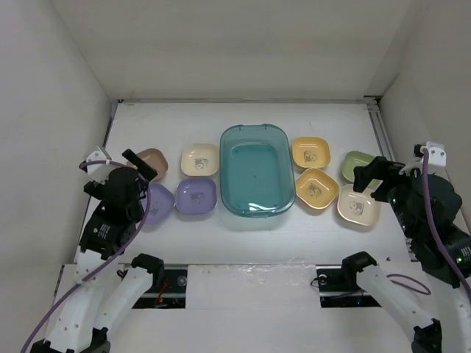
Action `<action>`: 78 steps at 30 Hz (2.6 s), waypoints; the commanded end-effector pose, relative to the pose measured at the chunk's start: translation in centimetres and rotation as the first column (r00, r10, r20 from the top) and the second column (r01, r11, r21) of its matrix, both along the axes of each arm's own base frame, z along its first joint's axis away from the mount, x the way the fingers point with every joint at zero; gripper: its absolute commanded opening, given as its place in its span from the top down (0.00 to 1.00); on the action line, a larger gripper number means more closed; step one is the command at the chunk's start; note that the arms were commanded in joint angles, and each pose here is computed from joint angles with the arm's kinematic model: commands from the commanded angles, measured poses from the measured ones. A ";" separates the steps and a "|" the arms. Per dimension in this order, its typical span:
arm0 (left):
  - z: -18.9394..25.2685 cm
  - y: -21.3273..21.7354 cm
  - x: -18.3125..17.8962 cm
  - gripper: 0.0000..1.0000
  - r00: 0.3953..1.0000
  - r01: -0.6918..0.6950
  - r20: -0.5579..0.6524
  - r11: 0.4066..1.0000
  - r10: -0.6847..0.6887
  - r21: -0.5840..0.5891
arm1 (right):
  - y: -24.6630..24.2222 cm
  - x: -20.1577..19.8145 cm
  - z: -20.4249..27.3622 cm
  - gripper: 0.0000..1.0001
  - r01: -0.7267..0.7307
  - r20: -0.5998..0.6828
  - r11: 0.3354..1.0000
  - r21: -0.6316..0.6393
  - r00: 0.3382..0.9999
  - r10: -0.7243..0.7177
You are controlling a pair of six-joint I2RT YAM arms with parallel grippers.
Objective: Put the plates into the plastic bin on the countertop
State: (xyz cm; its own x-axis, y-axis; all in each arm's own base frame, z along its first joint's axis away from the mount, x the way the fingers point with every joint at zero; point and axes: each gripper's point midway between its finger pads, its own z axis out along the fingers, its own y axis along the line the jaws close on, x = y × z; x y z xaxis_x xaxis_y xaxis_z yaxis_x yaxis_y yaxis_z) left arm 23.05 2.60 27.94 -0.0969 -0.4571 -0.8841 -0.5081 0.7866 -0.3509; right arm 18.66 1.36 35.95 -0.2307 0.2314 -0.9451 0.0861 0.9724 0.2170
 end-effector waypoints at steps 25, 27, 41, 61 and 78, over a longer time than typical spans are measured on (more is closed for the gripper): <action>-8.3 7.0 12.3 0.00 0.863 -0.395 -0.391 0.909 0.319 -0.131 | 4.7 -0.4 2.0 0.00 -0.265 0.115 0.963 0.052 0.959 0.258; -11.1 8.6 12.0 0.00 0.833 -0.434 -0.446 0.887 0.327 -0.160 | 4.9 -0.4 2.3 0.00 -0.275 0.124 0.960 0.053 0.956 0.267; -19.6 10.3 14.1 0.00 0.799 -0.455 -0.539 0.854 0.267 -0.253 | 5.6 -1.1 2.4 0.00 -0.328 0.152 0.943 0.050 0.936 0.317; -20.0 12.1 18.5 1.00 0.779 -0.506 -0.539 0.828 0.320 -0.239 | 4.7 -1.8 2.5 0.00 -0.302 0.172 0.952 0.038 0.941 0.292; -3.0 -19.7 20.0 1.00 0.846 0.432 -0.266 0.886 -0.462 -0.165 | 1.7 3.0 -2.1 0.00 0.042 -0.047 0.995 0.088 0.998 -0.038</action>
State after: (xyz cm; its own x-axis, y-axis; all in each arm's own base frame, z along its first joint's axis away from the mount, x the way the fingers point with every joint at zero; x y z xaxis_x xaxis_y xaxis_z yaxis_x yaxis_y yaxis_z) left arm 45.34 -15.05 25.76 -0.4818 -0.4516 -0.7509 -0.2600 0.8921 -0.3696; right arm 20.41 3.96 34.74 -0.2531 0.2751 -0.9275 0.0181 0.9599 0.2798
